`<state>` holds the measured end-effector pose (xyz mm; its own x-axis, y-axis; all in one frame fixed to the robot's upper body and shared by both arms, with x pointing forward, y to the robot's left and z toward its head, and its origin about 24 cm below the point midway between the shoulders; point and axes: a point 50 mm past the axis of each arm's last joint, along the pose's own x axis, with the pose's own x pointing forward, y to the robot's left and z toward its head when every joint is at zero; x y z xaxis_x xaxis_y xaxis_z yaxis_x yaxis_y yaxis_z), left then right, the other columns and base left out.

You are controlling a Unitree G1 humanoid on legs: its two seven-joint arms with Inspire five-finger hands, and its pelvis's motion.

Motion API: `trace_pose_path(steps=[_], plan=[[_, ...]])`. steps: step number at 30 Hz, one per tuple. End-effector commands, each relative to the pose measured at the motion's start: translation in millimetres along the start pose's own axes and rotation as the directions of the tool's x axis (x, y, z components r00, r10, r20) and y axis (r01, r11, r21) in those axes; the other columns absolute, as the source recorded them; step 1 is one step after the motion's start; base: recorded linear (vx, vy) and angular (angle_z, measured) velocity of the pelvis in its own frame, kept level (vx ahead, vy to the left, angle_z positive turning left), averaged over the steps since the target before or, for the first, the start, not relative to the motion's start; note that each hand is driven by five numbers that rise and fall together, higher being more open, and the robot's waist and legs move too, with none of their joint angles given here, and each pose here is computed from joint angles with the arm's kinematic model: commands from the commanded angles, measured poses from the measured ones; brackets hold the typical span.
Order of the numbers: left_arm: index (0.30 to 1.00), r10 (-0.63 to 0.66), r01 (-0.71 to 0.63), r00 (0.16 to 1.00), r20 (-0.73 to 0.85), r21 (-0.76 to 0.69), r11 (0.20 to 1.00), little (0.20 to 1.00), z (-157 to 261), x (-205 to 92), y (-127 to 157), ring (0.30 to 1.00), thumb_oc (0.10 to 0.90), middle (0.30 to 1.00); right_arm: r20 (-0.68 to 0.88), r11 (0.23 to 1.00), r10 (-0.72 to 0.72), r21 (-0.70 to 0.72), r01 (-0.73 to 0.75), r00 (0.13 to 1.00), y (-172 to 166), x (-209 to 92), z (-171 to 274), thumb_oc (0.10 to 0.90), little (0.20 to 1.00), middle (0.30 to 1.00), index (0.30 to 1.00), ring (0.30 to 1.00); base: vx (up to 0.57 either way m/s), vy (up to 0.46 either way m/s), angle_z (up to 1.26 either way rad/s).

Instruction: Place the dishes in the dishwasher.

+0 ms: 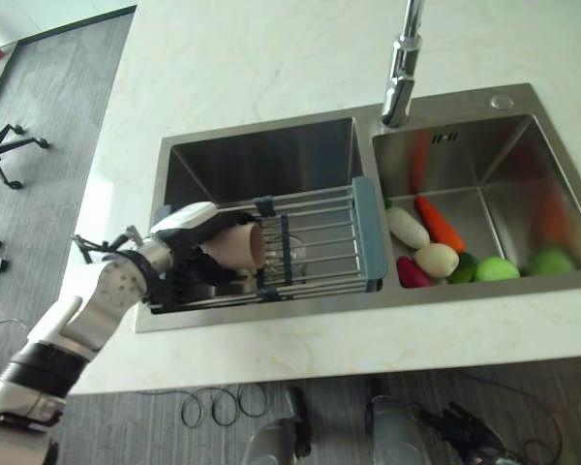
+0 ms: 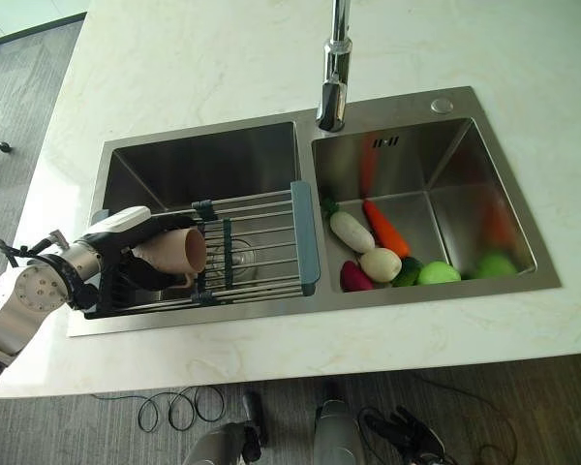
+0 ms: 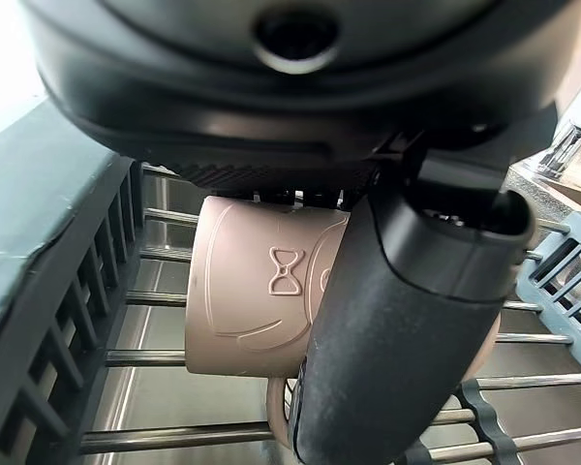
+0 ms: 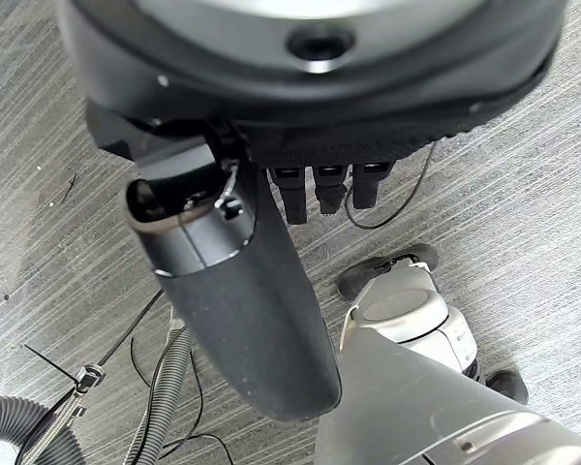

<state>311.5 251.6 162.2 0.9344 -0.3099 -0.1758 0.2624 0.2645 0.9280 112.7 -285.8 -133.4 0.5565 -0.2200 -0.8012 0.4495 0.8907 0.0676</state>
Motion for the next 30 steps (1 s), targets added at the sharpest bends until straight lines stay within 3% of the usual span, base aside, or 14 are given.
trace_pose_path(steps=[1,17,18,24,27,30], plan=[[0.900,0.161,-0.168,0.980,0.115,0.046,0.985,0.900,28,-1,51,0.900,0.800,0.900,0.019,1.000,-0.005,0.020,0.004,1.000,-2,-1,3,0.800,0.900,0.900,0.900,0.900,0.00,0.000,0.00],[0.900,0.106,-0.115,0.982,0.155,0.055,0.992,0.900,43,8,49,0.900,0.800,0.900,0.023,0.999,-0.019,0.041,0.018,1.000,-4,-2,3,0.800,0.900,0.900,0.900,0.900,0.00,-0.006,-0.02],[0.300,0.090,-0.103,0.982,0.164,0.069,0.992,0.300,45,9,47,0.300,0.400,0.300,0.024,0.999,-0.022,0.042,0.021,0.999,-5,-2,3,0.800,0.900,0.900,0.900,0.900,0.00,0.000,0.00],[0.300,0.002,-0.015,0.987,0.159,0.079,0.997,0.300,51,14,42,0.300,0.400,0.300,0.023,0.999,-0.034,0.039,0.033,0.999,-5,-1,5,0.800,0.900,0.900,0.900,0.900,-0.01,0.005,-0.02],[0.300,0.016,-0.028,0.986,0.168,0.070,0.997,0.300,52,15,43,0.300,0.400,0.300,0.016,0.999,-0.042,0.034,0.042,0.999,-6,-2,3,0.800,0.900,0.900,0.900,0.900,-0.02,0.018,-0.09],[0.300,0.098,-0.126,0.968,0.233,0.108,0.986,0.300,61,13,51,0.300,0.400,0.300,0.000,0.998,-0.055,0.027,0.055,0.998,-7,-3,-2,0.800,0.900,0.900,0.900,0.900,-0.01,0.006,-0.01]])
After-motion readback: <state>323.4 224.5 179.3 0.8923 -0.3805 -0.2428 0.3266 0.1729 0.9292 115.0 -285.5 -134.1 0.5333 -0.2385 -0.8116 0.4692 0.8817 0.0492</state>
